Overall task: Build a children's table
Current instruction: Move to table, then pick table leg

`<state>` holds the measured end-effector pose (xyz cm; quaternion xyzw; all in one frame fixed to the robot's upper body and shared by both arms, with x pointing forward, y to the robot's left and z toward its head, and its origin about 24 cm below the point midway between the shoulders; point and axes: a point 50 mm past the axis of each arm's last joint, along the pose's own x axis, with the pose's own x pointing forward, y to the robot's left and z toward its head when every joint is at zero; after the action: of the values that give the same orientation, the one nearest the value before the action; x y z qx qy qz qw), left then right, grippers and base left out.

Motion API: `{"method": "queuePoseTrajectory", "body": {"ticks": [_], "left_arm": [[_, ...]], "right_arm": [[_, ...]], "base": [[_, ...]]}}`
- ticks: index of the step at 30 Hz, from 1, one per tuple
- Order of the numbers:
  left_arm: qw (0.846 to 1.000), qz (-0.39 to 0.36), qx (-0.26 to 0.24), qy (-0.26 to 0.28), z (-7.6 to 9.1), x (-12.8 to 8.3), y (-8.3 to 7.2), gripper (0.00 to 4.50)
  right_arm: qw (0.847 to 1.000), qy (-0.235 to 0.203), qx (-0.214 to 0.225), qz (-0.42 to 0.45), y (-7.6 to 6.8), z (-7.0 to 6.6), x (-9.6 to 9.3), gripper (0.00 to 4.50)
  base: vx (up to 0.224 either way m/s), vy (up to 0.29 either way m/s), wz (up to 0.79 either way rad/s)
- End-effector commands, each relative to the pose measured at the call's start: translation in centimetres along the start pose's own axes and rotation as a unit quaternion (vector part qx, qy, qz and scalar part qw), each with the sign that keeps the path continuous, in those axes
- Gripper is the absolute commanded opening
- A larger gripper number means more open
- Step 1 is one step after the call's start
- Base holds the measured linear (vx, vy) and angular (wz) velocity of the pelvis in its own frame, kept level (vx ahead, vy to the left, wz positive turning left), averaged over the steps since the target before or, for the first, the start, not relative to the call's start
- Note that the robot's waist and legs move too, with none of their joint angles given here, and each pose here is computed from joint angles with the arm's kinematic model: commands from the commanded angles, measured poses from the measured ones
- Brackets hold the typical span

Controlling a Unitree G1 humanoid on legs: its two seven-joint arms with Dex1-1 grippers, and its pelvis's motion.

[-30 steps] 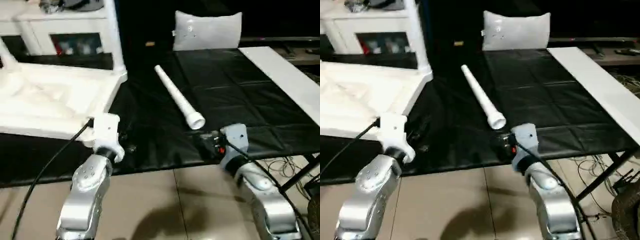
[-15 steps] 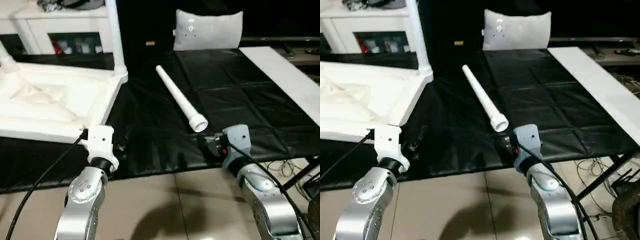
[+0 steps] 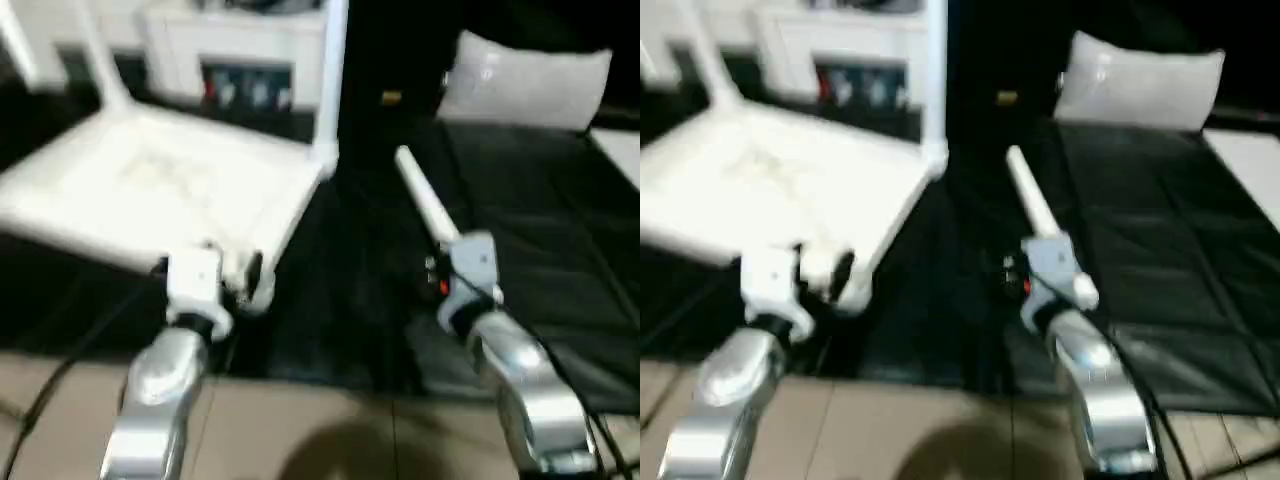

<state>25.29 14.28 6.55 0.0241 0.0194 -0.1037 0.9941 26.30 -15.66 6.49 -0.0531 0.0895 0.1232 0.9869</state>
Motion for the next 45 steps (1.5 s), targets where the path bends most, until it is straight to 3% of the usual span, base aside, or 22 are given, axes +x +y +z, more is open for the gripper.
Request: {"method": "queuePoseTrajectory", "body": {"ticks": [1, 3, 6, 10, 11, 14, 18, 19, 23, 26, 28, 31, 36, 37, 45], "left_arm": [[1.0, -0.011, 0.009, -0.001, 0.1, 0.0, -0.1, 4.49], [1.0, -0.014, 0.01, -0.002, 0.2, 0.2, -0.2, 4.49], [0.999, -0.035, 0.014, -0.003, 0.2, 0.5, -0.7, 4.49], [0.998, -0.063, 0.015, -0.006, 0.3, 0.7, -1.0, 4.49], [0.994, -0.104, 0.013, -0.018, 0.6, 1.0, -1.4, 4.49], [0.991, -0.13, 0.019, -0.009, 0.5, 1.2, -1.5, 4.49], [0.979, -0.197, 0.044, 0.013, 0.3, 1.4, -1.7, 4.49], [0.971, -0.231, 0.056, 0.019, 0.4, 1.4, -1.8, 4.49], [0.957, -0.28, 0.068, 0.027, 0.6, 1.2, -1.9, 4.5], [0.936, -0.341, 0.084, 0.037, 1.1, 0.6, -2.0, 4.5], [0.916, -0.387, 0.093, 0.053, 1.3, 0.2, -2.2, 4.5], [0.903, -0.414, 0.095, 0.071, 1.4, 0.0, -2.4, 4.5], [0.897, -0.427, 0.087, 0.075, 1.6, -0.1, -2.7, 4.5], [0.896, -0.428, 0.086, 0.075, 1.6, -0.1, -2.7, 4.5], [0.894, -0.434, 0.081, 0.083, 1.6, 0.1, -3.2, 4.5]], "right_arm": [[1.0, -0.015, 0.004, -0.008, -0.3, 1.0, 0.2, 4.5], [0.998, -0.016, -0.039, -0.036, -0.7, 1.7, 0.6, 4.5], [0.997, 0.041, -0.034, -0.054, -1.3, 1.6, 1.3, 4.5], [0.994, 0.074, -0.038, -0.067, -2.1, 1.8, 2.0, 4.5], [0.991, 0.109, -0.04, -0.07, -2.9, 2.0, 2.9, 4.5], [0.989, 0.127, -0.042, -0.063, -3.4, 2.3, 3.5, 4.5], [0.978, 0.199, -0.044, -0.04, -4.2, 2.5, 5.0, 4.5], [0.971, 0.233, -0.042, -0.023, -4.6, 2.7, 5.6, 4.5], [0.963, 0.268, -0.036, -0.003, -5.0, 2.8, 6.1, 4.32], [0.952, 0.303, -0.032, 0.027, -5.2, 2.6, 6.3, 4.03], [0.939, 0.338, -0.025, 0.055, -5.2, 2.1, 6.5, 3.92], [0.924, 0.374, -0.032, 0.069, -5.3, 1.2, 6.3, 3.71], [0.916, 0.394, -0.032, 0.067, -5.7, 0.5, 5.7, 3.39], [0.916, 0.395, -0.03, 0.067, -5.8, 0.5, 5.6, 3.14], [0.917, 0.395, 0.001, 0.056, -6.9, 0.8, 3.8, 2.62]], "base": [[0.143, -0.075, -0.06], [0.129, -0.019, -0.16], [0.094, 0.012, -0.01], [0.165, 0.099, 0.01], [0.16, 0.03, 0.05], [0.113, 0.001, 0.07], [0.067, -0.065, 0.03], [0.01, -0.052, 0.01], [0.0, 0.0, 0.0], [-0.039, -0.004, 0.05], [-0.082, -0.013, 0.05], [-0.021, 0.0, 0.01], [0.0, 0.0, 0.0], [0.0, 0.0, 0.0], [0.0, 0.0, 0.0]]}}
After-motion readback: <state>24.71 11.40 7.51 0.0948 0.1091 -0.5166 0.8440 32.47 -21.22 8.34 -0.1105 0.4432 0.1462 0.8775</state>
